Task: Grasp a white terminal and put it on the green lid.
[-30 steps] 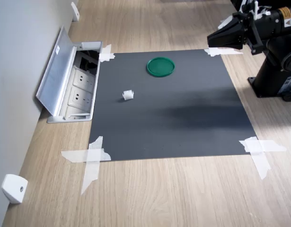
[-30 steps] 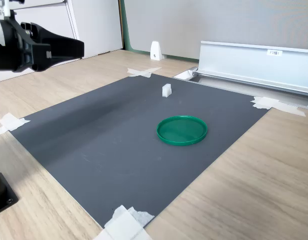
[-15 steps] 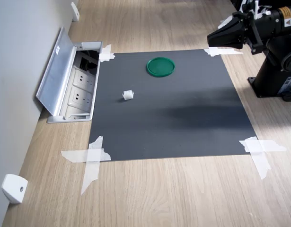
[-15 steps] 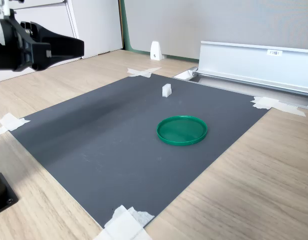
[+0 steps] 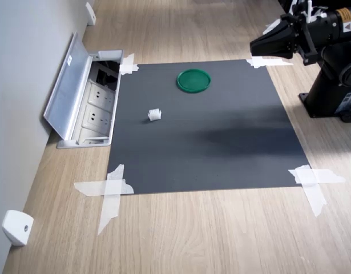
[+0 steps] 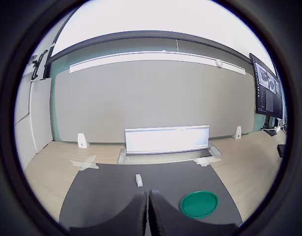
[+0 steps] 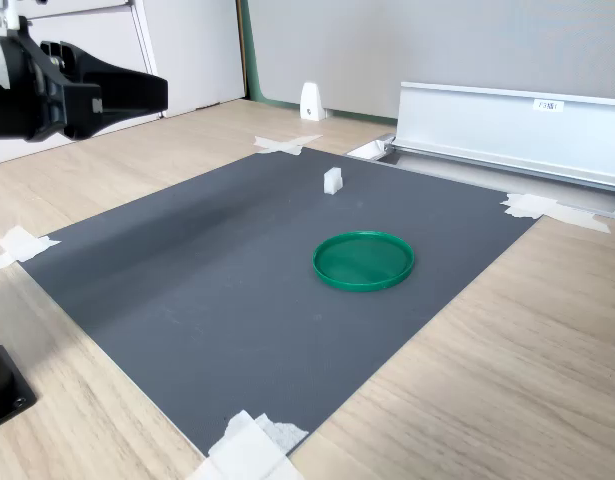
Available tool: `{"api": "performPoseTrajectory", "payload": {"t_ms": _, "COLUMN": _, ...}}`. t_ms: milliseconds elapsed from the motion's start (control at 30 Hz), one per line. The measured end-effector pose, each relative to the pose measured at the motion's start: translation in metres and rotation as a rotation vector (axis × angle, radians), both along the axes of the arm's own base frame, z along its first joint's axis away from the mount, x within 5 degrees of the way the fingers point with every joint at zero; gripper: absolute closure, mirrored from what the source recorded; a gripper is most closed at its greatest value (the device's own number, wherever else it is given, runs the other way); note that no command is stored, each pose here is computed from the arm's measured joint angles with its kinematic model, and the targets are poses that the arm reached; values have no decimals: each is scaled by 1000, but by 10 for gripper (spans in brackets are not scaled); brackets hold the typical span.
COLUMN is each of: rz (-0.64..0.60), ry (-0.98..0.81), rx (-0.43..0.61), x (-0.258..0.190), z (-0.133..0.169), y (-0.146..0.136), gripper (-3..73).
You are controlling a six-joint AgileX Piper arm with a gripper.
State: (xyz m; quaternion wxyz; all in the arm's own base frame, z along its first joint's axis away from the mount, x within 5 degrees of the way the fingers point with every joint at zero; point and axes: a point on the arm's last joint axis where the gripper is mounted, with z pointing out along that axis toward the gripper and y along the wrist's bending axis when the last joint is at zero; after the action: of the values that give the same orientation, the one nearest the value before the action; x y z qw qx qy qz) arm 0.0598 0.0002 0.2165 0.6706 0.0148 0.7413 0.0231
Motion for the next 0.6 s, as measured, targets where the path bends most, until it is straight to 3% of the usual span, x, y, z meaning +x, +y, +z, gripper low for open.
{"api": "performPoseTrajectory", "payload": {"t_ms": 133, "rz": -7, "ry": 104, "rx": -3, "x": 7, "z": 6, "y": 0, "gripper": 704}}
{"api": "performPoseTrajectory", "payload": {"t_ms": 600, "rz": -46, "ry": 581, "rx": -31, "x": 68, "z": 69, "y": -2, "gripper": 704}}
